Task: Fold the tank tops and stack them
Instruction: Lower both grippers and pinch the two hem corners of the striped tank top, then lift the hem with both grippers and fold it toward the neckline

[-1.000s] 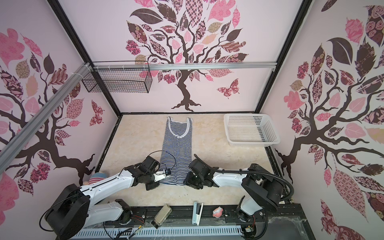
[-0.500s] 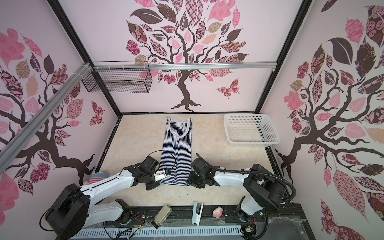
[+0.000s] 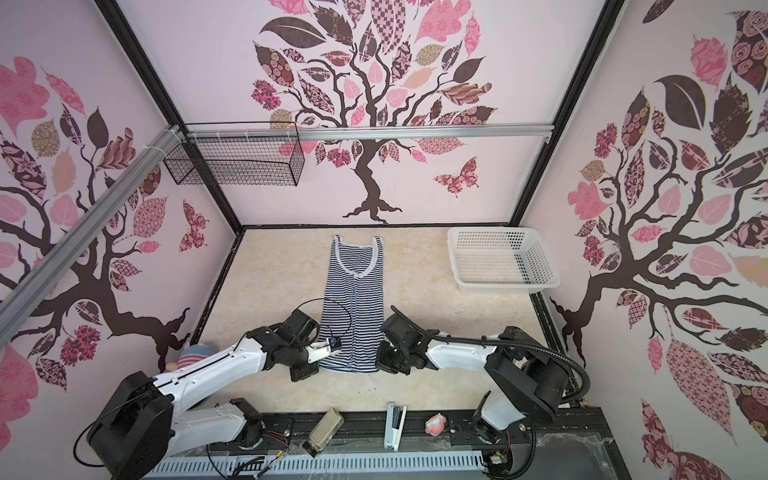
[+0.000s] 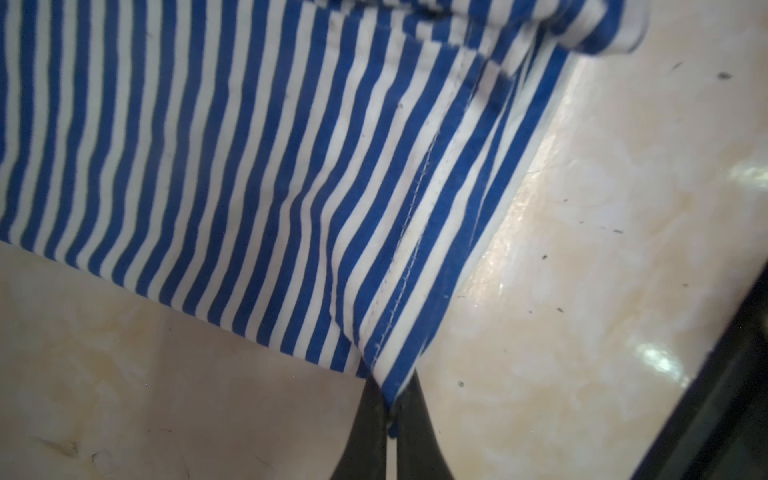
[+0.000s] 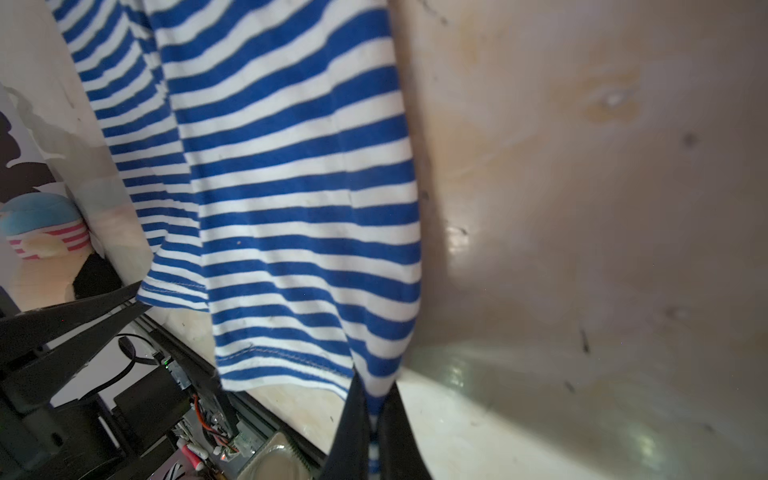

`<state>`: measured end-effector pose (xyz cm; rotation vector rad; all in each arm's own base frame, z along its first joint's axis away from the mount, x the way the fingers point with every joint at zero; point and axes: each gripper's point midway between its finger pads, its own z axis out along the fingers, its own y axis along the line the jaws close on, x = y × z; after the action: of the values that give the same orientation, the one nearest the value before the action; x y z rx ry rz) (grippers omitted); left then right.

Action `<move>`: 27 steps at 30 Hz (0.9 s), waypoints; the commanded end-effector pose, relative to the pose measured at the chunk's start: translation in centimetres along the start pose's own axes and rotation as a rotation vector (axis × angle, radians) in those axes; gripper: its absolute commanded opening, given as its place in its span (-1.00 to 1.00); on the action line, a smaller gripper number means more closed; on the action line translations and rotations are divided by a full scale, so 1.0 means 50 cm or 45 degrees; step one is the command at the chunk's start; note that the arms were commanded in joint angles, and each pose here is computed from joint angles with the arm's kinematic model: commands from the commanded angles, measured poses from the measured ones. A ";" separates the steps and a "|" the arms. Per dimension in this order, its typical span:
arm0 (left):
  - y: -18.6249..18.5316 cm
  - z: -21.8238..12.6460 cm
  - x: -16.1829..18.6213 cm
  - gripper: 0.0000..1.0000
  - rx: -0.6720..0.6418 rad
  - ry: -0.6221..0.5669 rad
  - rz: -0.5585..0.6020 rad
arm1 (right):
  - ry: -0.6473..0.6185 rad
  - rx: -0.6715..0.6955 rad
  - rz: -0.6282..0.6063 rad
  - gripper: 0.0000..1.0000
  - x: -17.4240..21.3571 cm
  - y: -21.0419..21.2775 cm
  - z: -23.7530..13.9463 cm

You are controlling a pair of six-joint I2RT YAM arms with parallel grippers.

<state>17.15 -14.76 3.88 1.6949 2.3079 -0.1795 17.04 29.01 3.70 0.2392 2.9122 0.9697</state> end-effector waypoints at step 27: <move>-0.038 -0.201 -0.076 -1.00 0.027 -0.188 0.086 | -0.223 -0.116 -0.145 -1.00 -0.002 0.120 -0.218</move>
<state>13.58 -15.33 13.62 1.7164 2.2037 -0.3312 15.93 27.83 16.20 0.1534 2.6753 1.1009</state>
